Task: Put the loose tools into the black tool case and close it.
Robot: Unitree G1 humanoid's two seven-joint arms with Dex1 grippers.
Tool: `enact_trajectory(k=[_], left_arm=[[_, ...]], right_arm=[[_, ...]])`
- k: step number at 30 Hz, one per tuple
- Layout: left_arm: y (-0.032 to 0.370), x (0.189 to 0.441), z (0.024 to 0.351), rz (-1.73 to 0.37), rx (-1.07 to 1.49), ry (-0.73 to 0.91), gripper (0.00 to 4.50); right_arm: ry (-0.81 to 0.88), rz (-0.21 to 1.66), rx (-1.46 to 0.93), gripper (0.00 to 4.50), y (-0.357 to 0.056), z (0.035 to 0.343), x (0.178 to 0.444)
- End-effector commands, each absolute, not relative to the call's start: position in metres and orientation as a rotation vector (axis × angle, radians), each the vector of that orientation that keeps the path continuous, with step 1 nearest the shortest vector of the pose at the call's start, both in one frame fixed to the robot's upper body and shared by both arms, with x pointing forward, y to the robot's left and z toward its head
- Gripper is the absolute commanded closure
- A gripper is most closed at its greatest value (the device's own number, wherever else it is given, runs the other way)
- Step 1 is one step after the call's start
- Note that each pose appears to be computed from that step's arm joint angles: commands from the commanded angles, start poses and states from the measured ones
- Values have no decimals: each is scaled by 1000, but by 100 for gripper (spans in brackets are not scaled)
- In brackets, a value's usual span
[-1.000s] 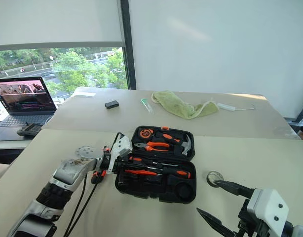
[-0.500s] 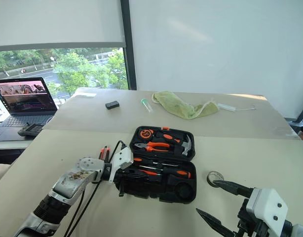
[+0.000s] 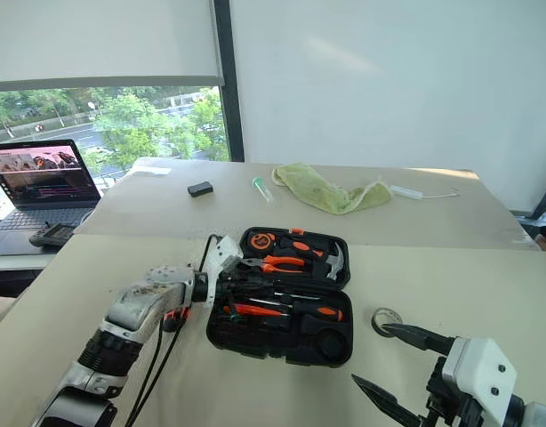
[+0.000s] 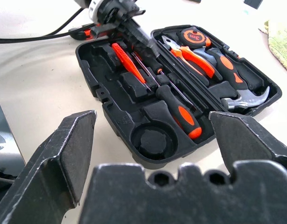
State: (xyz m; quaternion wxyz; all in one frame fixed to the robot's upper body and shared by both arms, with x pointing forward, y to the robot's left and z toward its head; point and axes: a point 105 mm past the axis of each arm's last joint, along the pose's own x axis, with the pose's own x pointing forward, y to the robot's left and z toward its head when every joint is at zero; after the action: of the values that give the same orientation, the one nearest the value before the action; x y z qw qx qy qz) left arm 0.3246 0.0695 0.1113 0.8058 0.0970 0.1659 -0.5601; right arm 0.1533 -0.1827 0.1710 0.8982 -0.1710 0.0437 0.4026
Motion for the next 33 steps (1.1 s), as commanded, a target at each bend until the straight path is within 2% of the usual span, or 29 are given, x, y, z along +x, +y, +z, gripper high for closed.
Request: enact_trajectory(k=[1, 11, 17, 18, 21, 24, 28, 33], left_arm=[[73, 318, 107, -1245, 295, 341, 447], [79, 296, 93, -1384, 393, 365, 447], [84, 299, 75, -1330, 378, 424, 447], [82, 299, 77, -1335, 351, 402, 447], [70, 296, 114, -1394, 86, 285, 447], [73, 303, 136, -1367, -82, 286, 447], [76, 309, 134, -1324, -79, 326, 447], [75, 313, 112, -1256, 16, 407, 447]], right_arm=[[71, 838, -374, 0, -181, 176, 152], [72, 845, -371, 0, -179, 175, 153], [76, 846, -370, 0, -179, 175, 152], [77, 846, -371, 0, -179, 175, 152], [78, 845, -373, 0, -180, 175, 151], [78, 845, -373, 0, -180, 175, 151], [76, 849, -371, 0, -179, 174, 153], [74, 854, -371, 0, -178, 174, 154]])
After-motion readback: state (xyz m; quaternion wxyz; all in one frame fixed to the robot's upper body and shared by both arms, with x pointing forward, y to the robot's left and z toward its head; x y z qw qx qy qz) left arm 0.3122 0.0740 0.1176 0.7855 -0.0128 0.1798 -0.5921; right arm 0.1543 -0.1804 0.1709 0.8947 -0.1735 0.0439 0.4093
